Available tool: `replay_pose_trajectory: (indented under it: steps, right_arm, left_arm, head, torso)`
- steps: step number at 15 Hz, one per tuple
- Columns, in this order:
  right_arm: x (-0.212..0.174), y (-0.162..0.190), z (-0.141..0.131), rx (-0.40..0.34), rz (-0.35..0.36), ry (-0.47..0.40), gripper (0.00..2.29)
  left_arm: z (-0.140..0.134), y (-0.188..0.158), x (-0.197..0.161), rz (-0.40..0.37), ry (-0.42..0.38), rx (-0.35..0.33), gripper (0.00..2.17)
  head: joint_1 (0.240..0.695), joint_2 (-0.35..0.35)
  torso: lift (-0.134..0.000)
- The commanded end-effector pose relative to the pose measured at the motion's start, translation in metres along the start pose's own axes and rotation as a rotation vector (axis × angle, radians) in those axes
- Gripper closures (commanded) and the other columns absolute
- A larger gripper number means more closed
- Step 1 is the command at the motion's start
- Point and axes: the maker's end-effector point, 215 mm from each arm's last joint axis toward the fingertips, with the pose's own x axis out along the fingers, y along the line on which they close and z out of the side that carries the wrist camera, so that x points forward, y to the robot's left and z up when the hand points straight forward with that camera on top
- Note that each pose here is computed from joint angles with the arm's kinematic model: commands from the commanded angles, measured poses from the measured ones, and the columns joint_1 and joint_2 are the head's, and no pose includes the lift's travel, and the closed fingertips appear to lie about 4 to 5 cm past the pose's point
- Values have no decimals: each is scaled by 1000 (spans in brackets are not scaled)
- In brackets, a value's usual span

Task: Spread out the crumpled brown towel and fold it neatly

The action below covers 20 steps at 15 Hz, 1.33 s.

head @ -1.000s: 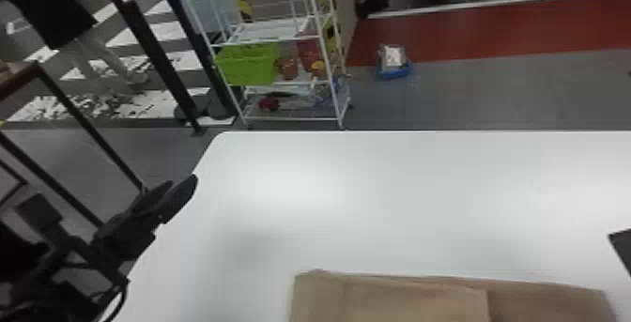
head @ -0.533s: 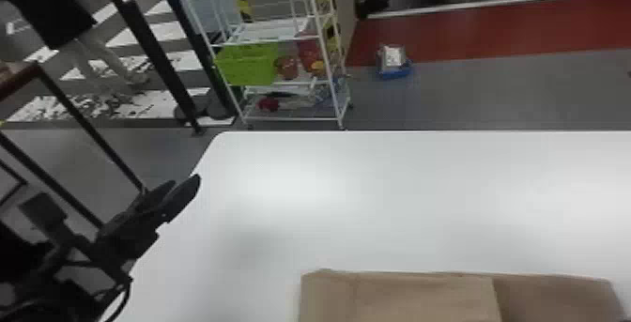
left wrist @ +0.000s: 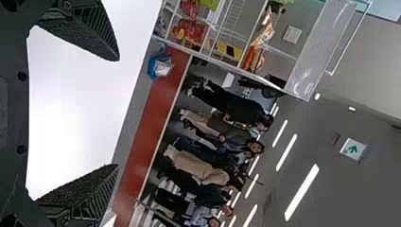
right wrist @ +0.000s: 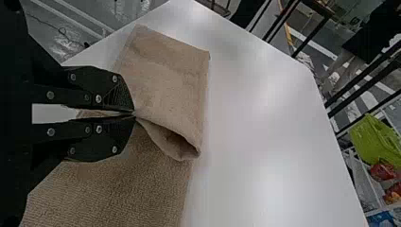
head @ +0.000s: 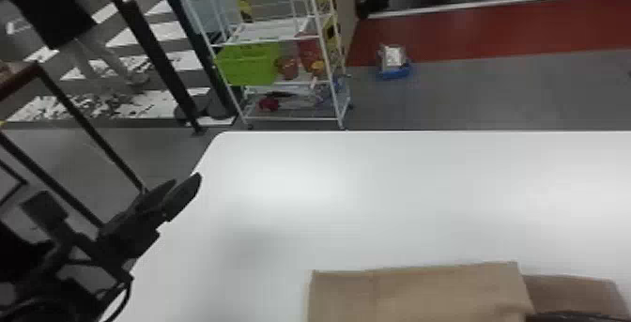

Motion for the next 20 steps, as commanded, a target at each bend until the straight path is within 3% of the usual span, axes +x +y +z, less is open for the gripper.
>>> replay_pose_trajectory:
  steps: [1, 5, 8, 12, 16, 20]
  right_arm:
    - [-20, 1, -3, -8, -17, -17, 1035]
    - [-54, -8, -12, 32, -38, -61, 1035]
    - [-36, -23, -40, 68, -74, 5, 1035]
    - [-50, -38, -20, 71, -98, -35, 1031]
    - [-98, -20, 14, 36, -74, -165, 1035]
    - [-83, -40, -36, 128, -106, -82, 1035]
  left_arm:
    - [0, -2, 2, -4, 0, 3, 87]
    - [0, 0, 4, 0, 0, 1, 87]
    - [0, -4, 8, -8, 0, 1, 87]
    - [-3, -6, 12, -12, 9, 5, 87]
    - [-3, -7, 11, -11, 14, 1, 87]
    - [-6, -8, 12, -14, 17, -2, 87]
  head:
    - [695, 350]
    - [695, 350]
    - [695, 350]
    - [695, 350]
    - [695, 350]
    - [695, 350]
  torso:
    - [-122]
    - [-122]
    - [-122]
    - [-122]
    - [-122]
    - [-122]
